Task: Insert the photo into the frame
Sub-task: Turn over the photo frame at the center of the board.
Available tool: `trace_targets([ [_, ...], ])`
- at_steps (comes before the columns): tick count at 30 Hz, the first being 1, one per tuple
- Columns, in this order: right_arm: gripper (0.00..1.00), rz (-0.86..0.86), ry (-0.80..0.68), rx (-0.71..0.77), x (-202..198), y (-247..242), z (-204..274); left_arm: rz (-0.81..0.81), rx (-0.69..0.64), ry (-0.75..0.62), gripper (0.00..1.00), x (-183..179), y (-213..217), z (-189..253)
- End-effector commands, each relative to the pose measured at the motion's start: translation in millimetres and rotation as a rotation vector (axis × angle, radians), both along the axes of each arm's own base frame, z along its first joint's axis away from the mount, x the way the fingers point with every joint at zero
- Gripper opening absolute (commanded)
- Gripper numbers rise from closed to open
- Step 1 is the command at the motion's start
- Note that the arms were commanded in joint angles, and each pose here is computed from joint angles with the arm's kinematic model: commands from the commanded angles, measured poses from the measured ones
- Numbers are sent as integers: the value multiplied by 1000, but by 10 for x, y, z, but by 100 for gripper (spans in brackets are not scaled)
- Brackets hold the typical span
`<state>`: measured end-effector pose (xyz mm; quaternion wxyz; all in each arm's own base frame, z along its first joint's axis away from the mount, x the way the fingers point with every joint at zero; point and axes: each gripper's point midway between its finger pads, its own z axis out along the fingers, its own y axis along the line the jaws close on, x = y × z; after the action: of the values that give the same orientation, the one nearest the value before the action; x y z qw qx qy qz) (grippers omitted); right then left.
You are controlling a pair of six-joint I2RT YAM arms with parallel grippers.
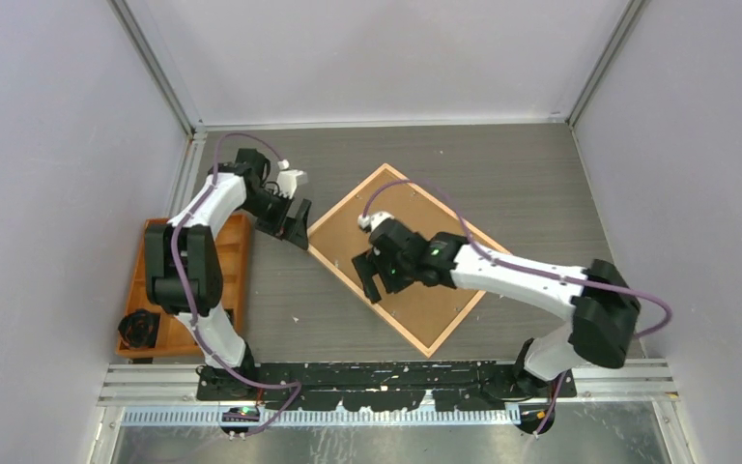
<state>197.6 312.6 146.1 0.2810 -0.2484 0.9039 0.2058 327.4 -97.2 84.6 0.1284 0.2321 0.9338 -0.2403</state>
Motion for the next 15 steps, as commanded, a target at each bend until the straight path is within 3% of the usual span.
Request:
trace_targets([
  [1, 88, 55, -105, -165, 26, -4, -320, -94, -30, -53, 99, -276, 5, 150],
  [11, 65, 127, -120, -143, -44, 368, -665, -144, -10, -80, 100, -499, 53, 82],
  [15, 50, 129, -118, -147, -36, 414, -830, -166, -3, -127, 100, -521, 46, 82],
])
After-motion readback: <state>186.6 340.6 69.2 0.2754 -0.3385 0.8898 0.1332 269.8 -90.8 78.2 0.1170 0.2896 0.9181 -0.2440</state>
